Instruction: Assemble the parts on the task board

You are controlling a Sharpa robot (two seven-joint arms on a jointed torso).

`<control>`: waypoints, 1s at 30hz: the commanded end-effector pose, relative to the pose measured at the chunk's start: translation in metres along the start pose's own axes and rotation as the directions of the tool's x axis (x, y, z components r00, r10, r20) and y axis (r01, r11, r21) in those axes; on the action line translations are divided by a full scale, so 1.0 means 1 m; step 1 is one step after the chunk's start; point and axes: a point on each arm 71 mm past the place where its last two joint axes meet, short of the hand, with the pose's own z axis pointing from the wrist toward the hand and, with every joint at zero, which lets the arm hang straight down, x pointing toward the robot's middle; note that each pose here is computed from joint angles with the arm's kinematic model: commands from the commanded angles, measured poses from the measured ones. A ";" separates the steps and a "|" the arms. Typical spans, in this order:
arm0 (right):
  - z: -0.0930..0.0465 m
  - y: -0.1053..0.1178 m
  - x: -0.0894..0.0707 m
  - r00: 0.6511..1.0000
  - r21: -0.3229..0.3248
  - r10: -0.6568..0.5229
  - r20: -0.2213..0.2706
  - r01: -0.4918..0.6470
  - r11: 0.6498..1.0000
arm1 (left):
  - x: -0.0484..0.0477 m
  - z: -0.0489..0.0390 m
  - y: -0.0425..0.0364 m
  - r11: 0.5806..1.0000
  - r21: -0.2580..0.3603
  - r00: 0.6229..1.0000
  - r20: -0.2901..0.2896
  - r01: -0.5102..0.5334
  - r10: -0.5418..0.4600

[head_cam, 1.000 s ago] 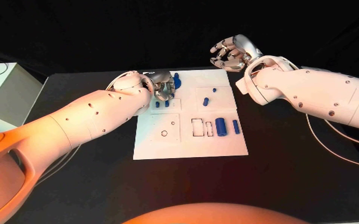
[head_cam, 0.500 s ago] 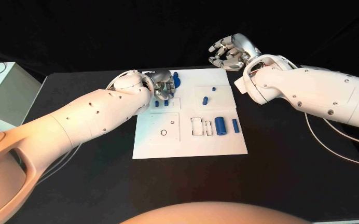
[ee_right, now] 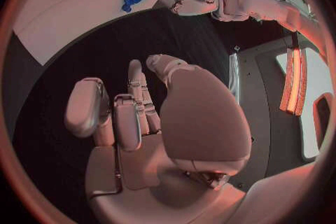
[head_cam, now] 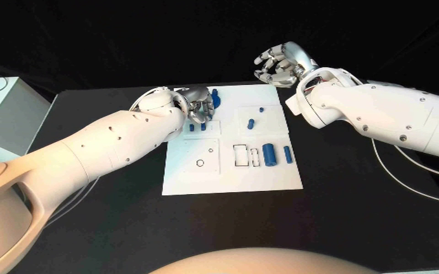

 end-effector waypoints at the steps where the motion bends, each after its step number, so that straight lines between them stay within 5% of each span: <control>1: 0.000 0.002 0.001 1.000 -0.020 -0.007 -0.002 0.007 1.000 | -0.0046 0.0001 -0.0027 0.999 0.033 0.998 0.062 0.018 -0.020; 18: 0.000 0.001 0.000 1.000 -0.018 -0.008 -0.003 0.008 1.000 | -0.0160 -0.0086 0.0027 0.993 0.059 0.987 0.120 0.100 -0.106; 30: -0.001 -0.002 -0.002 1.000 -0.009 -0.011 -0.001 0.011 1.000 | -0.0272 -0.0246 0.0179 0.990 0.024 0.989 0.046 0.138 -0.139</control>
